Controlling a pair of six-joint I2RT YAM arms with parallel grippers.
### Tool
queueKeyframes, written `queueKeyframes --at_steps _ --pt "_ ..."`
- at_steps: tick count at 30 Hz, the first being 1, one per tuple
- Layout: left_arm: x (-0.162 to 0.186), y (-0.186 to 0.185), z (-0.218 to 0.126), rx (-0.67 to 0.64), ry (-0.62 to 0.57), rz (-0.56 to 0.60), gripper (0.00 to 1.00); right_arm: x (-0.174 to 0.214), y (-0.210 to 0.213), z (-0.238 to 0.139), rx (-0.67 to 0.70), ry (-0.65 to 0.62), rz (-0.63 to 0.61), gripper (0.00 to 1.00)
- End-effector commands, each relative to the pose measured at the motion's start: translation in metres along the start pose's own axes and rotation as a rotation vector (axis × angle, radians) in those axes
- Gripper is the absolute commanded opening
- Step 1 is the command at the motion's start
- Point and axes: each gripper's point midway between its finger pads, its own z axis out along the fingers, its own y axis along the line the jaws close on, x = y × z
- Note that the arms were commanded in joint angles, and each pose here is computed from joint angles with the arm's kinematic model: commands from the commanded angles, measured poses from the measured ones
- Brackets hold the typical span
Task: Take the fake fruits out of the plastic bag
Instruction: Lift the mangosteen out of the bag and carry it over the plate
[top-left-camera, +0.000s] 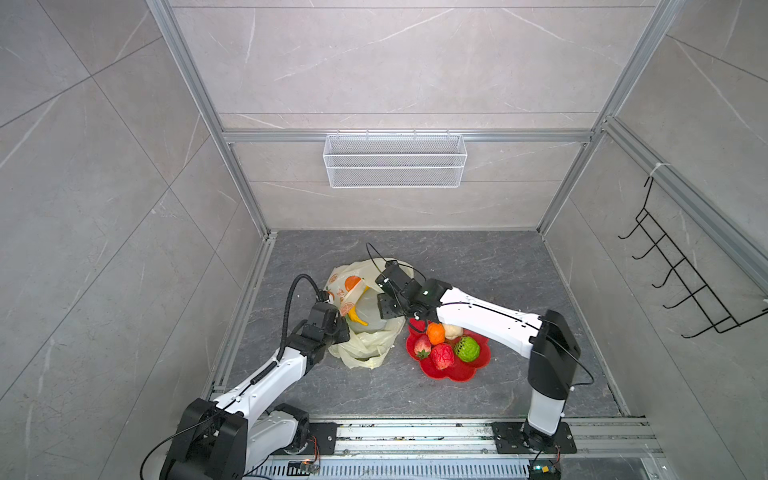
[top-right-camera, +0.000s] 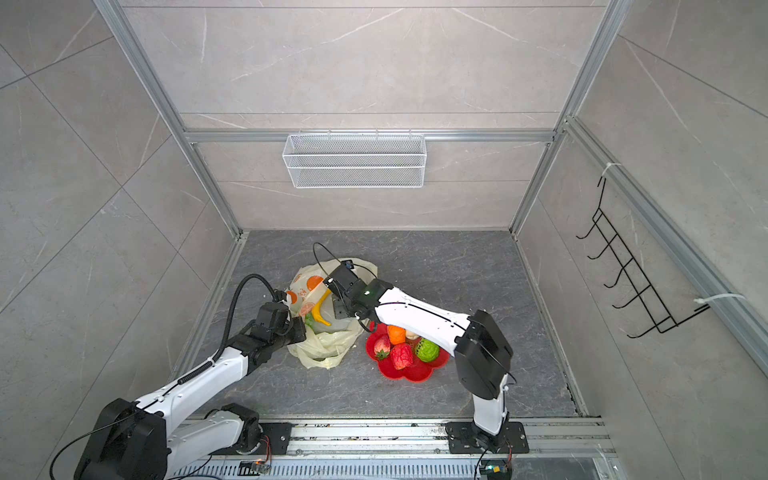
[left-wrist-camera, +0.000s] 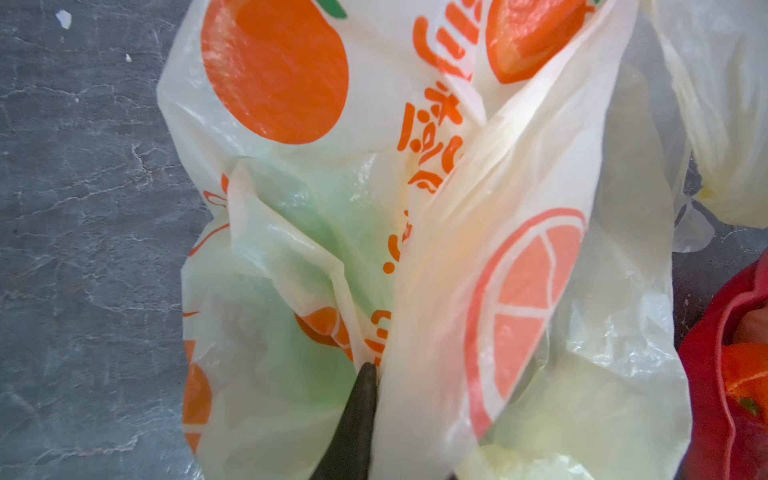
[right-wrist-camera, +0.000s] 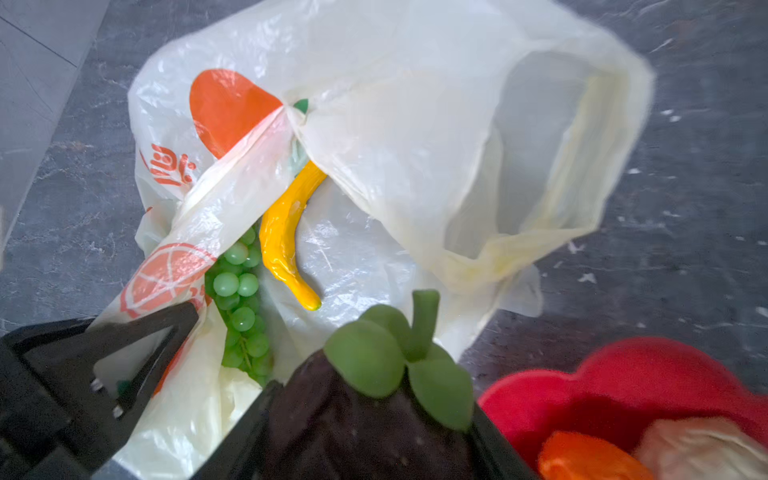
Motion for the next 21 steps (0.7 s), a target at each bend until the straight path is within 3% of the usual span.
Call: queueKeyframes --at_steps 1,11,21 --pt "-0.010 -0.006 -0.004 0.018 -0.032 0.026 0.14 0.016 -0.036 -0.026 0.111 0.015 -0.035 0.58" --pt "-0.010 -0.008 -0.001 0.025 -0.021 0.033 0.14 0.058 -0.128 -0.062 0.229 0.076 0.059 0.58" --pt "-0.010 -0.008 -0.001 0.025 -0.027 0.035 0.13 0.094 -0.207 -0.037 0.397 0.193 0.191 0.58"
